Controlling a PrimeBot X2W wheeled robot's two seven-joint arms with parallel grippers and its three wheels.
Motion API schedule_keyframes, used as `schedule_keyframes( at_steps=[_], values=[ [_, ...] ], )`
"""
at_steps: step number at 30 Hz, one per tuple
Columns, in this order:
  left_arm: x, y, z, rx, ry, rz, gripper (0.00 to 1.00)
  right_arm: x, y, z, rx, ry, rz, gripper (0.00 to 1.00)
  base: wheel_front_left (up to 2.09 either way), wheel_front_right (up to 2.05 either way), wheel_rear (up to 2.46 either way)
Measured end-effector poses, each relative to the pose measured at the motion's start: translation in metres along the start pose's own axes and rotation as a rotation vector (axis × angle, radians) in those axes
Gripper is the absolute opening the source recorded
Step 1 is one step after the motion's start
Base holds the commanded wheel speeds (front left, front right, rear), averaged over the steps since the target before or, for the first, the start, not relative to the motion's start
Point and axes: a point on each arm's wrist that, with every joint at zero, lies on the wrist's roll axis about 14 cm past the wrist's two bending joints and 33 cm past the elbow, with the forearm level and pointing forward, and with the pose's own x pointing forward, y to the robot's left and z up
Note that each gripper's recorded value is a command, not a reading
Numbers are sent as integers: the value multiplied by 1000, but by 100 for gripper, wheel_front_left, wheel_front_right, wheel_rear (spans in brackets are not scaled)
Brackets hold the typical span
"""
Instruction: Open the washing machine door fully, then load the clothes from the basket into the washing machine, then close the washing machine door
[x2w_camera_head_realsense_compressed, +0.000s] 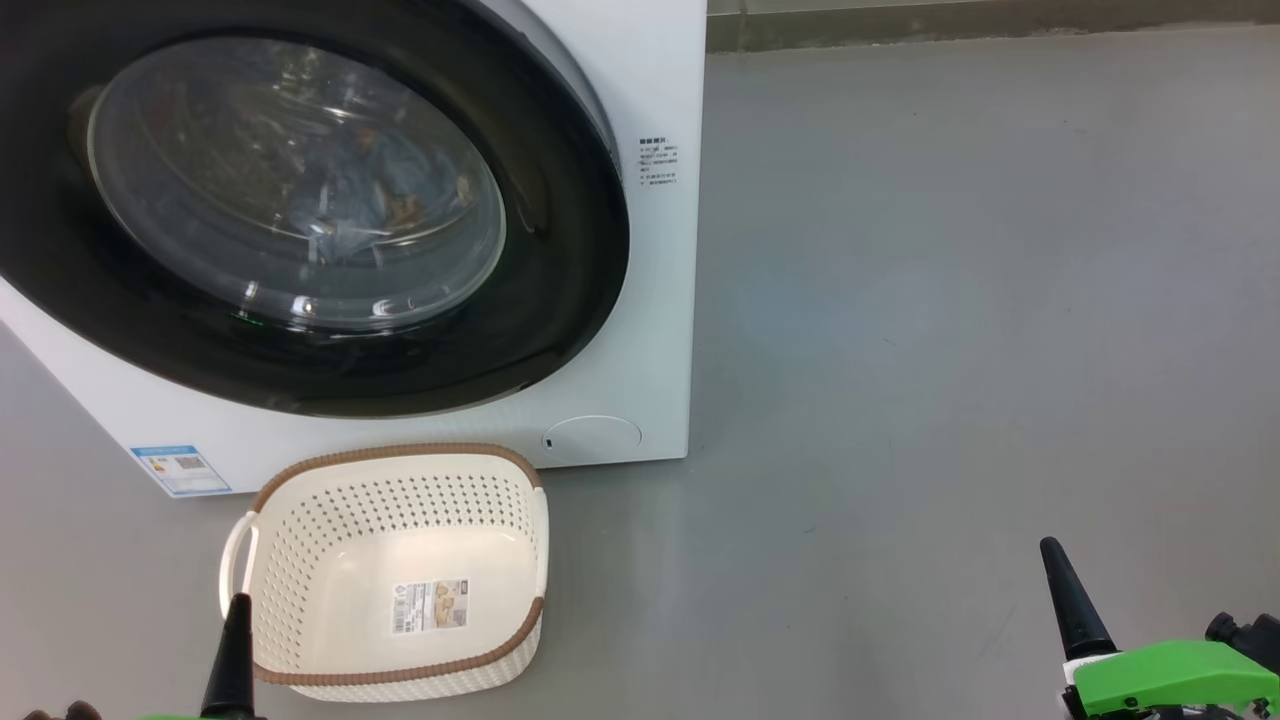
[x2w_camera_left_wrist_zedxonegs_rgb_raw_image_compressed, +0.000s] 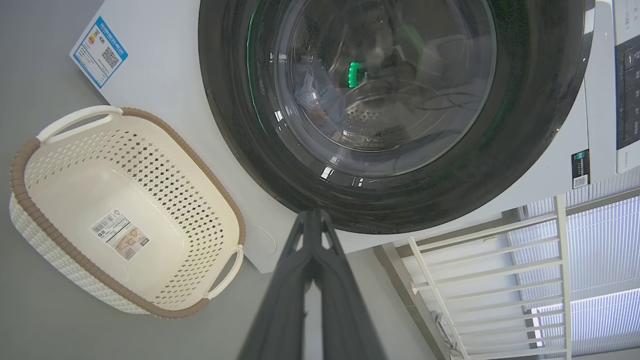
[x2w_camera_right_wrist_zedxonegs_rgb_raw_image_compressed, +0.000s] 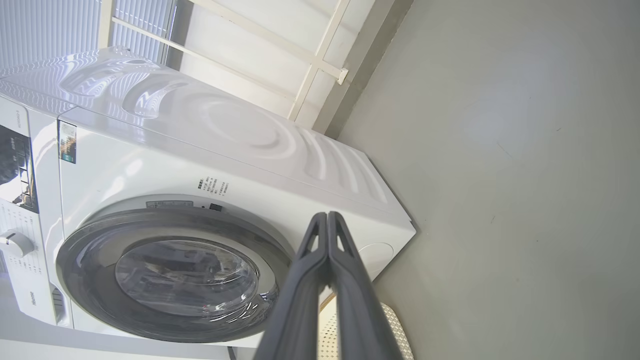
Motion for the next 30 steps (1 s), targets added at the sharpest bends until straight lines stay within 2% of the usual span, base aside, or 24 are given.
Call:
schedule_keyframes(
  at_steps=[30],
  values=[
    [2, -15, 4, -300, -2, -47, 0, 0, 16, 0, 304, 16, 51, 0, 0, 0, 0]
  ],
)
